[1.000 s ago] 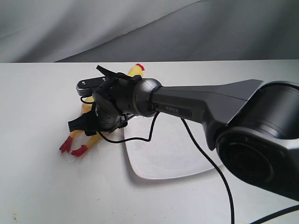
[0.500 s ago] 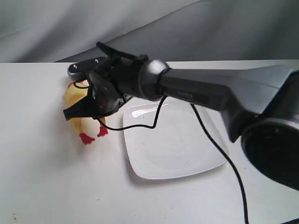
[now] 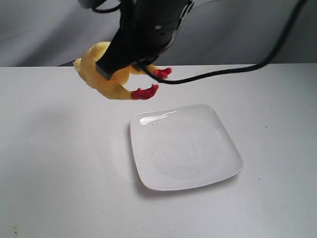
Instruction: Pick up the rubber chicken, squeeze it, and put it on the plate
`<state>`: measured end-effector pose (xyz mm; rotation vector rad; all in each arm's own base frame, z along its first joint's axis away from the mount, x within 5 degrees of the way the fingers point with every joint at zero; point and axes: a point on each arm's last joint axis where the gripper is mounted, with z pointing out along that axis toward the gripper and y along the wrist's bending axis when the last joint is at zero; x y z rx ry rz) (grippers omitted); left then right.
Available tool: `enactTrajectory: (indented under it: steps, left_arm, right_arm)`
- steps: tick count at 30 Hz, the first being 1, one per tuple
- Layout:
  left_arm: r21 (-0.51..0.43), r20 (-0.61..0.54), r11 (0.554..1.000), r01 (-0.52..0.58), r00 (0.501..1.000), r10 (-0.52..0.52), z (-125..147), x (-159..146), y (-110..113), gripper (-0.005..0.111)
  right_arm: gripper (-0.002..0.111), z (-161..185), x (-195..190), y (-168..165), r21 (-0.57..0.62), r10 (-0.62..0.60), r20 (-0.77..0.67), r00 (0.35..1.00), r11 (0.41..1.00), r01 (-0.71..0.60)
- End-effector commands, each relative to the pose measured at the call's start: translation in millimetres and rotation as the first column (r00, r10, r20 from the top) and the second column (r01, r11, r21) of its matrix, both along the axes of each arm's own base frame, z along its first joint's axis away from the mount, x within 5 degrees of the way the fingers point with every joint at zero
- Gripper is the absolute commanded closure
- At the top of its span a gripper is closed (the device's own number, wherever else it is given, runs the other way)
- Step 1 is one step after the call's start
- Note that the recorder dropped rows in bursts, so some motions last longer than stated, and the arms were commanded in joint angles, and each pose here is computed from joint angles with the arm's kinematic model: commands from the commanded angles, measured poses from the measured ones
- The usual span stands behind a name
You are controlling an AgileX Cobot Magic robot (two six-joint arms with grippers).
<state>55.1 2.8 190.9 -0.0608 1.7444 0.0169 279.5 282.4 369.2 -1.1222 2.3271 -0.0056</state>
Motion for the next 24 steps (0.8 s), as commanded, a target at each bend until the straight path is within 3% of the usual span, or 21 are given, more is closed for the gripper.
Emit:
enactTrajectory:
  steps: [1, 6, 12, 15, 16, 19, 24]
  left_arm:
    - [-0.009, -0.003, 1.0, -0.002, 1.0, 0.002, -2, 0, 0, 0.107]
    - [-0.009, -0.003, 1.0, -0.002, 1.0, 0.002, -2, 0, 0, 0.107]
    - [-0.009, -0.003, 1.0, -0.002, 1.0, 0.002, -2, 0, 0, 0.107]
    - [-0.009, -0.003, 1.0, -0.002, 1.0, 0.002, -2, 0, 0, 0.107]
    - [0.044, 0.005, 0.999, 0.0, 1.0, 0.0, -1, 0, 1, 0.107]
    - [0.098, 0.081, 0.995, -0.003, 0.997, -0.005, 6, 1, 1, 0.107]
    - [0.099, 0.222, 0.995, -0.005, 0.975, -0.017, 19, 1, 0, 0.107]
  right_arm:
    - [0.108, 39, -34, -30, 0.018, 0.146, 0.052, 0.988, 0.989, -0.147]
    - [0.108, 48, -67, -72, -0.023, 0.157, 0.087, 0.984, 0.988, -0.156]
    - [0.108, 20, -106, -115, -0.114, 0.241, 0.048, 0.969, 0.965, -0.235]
    - [0.108, 9, -119, -128, -0.078, 0.277, 0.129, 0.952, 0.96, -0.269]
    - [0.108, 2, -122, -130, -0.065, 0.287, 0.155, 0.945, 0.958, -0.28]
    - [0.108, -8, -129, -136, -0.035, 0.3, 0.204, 0.932, 0.954, -0.299]
    - [0.108, -14, -130, -136, -0.015, 0.303, 0.238, 0.923, 0.951, -0.309]
